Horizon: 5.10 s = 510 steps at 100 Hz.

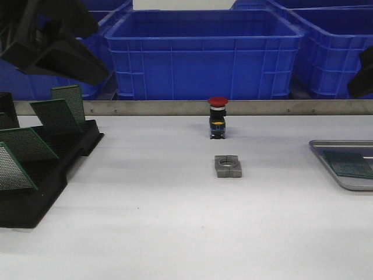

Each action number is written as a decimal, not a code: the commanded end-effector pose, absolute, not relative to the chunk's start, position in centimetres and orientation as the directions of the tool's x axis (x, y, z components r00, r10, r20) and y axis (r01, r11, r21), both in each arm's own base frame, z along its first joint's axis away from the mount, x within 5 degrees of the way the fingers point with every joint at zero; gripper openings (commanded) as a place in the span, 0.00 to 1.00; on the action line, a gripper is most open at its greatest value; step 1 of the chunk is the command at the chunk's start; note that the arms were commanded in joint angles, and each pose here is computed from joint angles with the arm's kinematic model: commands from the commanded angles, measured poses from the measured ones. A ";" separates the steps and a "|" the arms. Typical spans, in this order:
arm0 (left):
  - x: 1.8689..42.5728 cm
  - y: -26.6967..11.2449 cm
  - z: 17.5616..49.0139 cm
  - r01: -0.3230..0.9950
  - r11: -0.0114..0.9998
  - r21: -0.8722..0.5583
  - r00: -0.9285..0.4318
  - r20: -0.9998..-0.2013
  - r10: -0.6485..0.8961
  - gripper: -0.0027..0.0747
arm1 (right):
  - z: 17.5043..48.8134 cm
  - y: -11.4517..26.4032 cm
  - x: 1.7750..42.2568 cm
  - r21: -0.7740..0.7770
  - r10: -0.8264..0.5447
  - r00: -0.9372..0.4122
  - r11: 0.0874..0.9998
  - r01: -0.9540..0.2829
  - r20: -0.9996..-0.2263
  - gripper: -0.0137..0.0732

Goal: Place circuit board on tray

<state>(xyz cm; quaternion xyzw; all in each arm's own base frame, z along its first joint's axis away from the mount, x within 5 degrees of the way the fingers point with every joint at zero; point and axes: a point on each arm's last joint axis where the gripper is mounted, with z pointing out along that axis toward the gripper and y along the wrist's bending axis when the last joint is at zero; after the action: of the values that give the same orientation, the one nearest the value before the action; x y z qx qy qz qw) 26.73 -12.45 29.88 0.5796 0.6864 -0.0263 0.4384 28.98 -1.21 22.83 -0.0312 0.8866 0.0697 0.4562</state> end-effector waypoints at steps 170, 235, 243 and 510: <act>39.2 -6.3 24.4 0.781 0.300 0.547 -0.077 -0.393 0.916 0.44 | 26.2 -0.5 28.2 0.112 0.001 -0.486 0.973 -0.201 -0.874 0.75; 39.1 -6.3 24.7 0.777 0.294 0.557 -0.070 -0.388 0.919 0.01 | 26.2 -0.5 28.2 0.112 0.001 -0.486 0.973 -0.201 -0.874 0.75; 38.7 -6.1 25.5 0.773 0.266 0.575 -0.049 -0.364 0.930 0.01 | 26.2 -0.5 28.2 0.112 0.001 -0.486 0.973 -0.201 -0.874 0.75; 26.9 -19.5 33.5 0.949 0.041 0.312 0.206 -0.715 0.668 0.76 | 25.7 5.8 27.9 -0.059 -0.282 -0.410 0.876 -0.479 -0.868 0.08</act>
<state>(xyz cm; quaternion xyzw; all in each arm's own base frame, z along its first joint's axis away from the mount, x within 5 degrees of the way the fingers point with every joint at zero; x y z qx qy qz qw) 27.12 -20.04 30.96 0.6917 0.6060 -0.1778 0.3503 27.23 7.34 24.21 -0.2932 0.8268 0.1055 0.4683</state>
